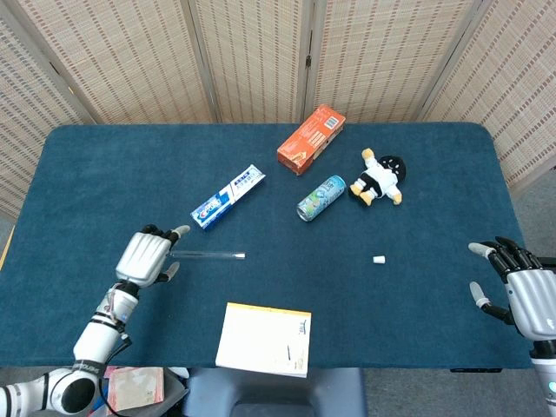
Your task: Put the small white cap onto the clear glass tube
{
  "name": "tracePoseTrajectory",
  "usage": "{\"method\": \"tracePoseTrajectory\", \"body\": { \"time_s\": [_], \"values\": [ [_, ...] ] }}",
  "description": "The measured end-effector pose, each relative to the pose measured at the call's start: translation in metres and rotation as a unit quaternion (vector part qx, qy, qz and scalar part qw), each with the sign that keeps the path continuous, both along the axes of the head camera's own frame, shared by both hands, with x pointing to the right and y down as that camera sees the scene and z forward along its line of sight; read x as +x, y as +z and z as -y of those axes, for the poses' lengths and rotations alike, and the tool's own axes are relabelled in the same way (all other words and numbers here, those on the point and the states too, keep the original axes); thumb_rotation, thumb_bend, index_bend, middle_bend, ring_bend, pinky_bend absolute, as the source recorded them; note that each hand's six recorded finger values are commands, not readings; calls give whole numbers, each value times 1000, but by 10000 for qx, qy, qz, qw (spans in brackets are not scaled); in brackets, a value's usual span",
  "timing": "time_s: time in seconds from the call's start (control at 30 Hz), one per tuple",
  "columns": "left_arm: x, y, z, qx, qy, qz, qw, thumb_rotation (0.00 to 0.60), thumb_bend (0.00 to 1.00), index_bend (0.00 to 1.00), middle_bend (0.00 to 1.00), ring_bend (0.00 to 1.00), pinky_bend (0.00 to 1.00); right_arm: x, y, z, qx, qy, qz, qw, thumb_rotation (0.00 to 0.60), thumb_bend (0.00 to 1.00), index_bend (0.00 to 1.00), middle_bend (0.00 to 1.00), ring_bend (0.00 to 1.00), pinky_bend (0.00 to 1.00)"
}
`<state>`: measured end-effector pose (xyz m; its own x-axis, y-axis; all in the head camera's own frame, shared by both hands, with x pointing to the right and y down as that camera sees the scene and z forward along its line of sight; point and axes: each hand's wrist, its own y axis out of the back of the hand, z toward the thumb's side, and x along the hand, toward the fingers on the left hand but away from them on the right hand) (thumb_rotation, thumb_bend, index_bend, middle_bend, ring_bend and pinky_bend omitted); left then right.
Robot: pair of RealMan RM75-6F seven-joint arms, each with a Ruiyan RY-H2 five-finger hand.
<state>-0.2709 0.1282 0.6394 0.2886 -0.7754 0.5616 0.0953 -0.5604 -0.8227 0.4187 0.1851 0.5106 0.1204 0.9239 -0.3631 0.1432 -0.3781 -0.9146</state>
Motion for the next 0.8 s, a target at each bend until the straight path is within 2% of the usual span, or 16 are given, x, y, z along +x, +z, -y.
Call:
{"method": "tracePoseTrajectory", "body": {
  "time_s": [0.13,0.33,0.6,0.8],
  "values": [
    [19,14,6,-96,223,213,9995,600,320,291,702,697,709,3,1,1,-24,25,-5,10000,600,366,239,255,141,225],
    [44,37,10,-412,381,351,9978,600,314,315,842,822,876,7,3,2,-55,59,0,10000,600,366,238,257,141,225],
    [74,63,15,-808,458,497,9944,600,287,343,916,883,926,14,2,4,-61,110,-23,9999,600,367,239,258,141,225],
    [85,76,18,-940,443,610,9927,600,282,374,945,909,933,15,2,4,-66,118,-14,9999,600,367,239,258,141,225]
  ]
}}
